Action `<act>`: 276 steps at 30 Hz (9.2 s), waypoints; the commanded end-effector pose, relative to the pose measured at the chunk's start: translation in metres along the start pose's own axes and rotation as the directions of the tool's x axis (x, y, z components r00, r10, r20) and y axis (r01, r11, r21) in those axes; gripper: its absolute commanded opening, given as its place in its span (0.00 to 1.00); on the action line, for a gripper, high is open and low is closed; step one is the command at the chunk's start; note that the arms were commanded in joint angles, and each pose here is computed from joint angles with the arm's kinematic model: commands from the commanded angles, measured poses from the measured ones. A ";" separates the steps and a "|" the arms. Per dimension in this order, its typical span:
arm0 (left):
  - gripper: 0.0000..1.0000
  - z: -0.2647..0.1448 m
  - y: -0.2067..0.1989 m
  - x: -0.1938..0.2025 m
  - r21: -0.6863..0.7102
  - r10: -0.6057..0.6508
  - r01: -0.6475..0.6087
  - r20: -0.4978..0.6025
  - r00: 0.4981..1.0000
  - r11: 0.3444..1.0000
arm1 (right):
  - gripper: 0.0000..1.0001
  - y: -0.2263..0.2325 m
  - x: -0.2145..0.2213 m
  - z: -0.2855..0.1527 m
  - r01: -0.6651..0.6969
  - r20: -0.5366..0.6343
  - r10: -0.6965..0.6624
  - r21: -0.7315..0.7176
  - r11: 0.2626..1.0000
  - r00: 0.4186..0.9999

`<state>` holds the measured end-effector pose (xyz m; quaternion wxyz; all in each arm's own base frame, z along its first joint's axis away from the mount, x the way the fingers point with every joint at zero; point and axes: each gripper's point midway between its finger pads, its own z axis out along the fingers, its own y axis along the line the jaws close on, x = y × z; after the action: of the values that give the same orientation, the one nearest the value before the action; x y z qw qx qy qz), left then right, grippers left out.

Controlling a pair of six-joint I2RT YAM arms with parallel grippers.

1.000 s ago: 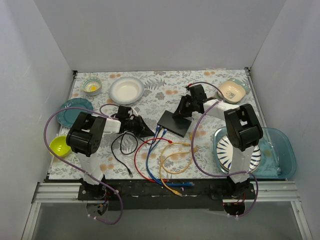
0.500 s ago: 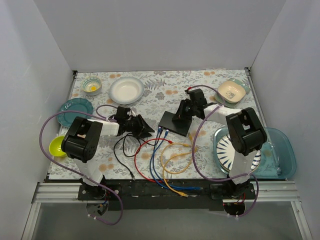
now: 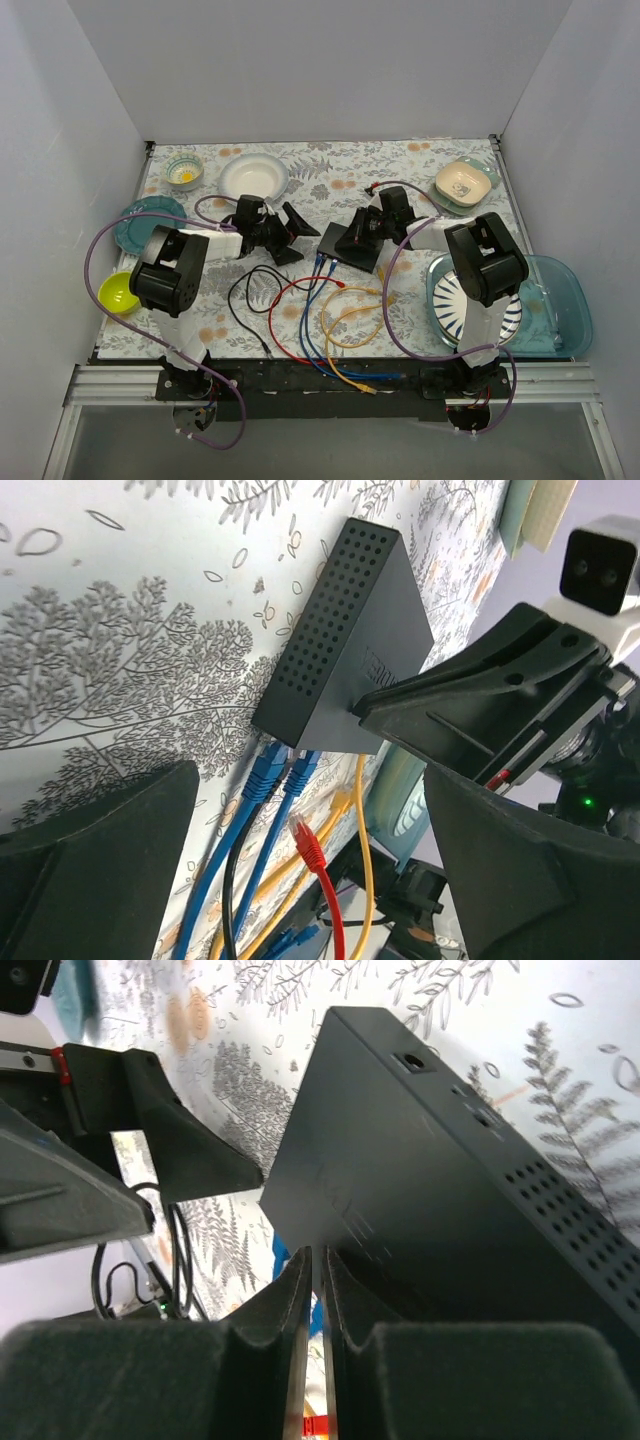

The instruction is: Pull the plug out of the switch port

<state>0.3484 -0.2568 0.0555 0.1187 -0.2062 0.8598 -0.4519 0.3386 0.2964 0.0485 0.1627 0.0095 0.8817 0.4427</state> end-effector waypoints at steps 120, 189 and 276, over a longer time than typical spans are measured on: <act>0.00 0.048 0.051 0.029 -0.037 0.137 -0.142 -0.111 0.984 0.989 | 0.15 -0.003 0.019 -0.017 0.223 -0.042 -0.219 0.202 0.954 0.975; 0.33 0.047 0.004 0.029 0.088 0.243 -0.232 -0.161 0.956 0.969 | 0.17 -0.037 -0.021 -0.004 -0.007 0.025 0.001 0.232 0.973 1.000; 0.32 0.073 0.040 0.020 -0.076 0.202 -0.210 -0.108 0.974 0.975 | 0.13 -0.060 -0.029 -0.006 0.009 0.014 -0.015 0.356 0.935 1.000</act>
<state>0.3635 -0.3158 0.0287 0.1196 -0.0685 0.8564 -0.4976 0.3945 0.2545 0.0480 0.2175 0.0352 0.9290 0.2974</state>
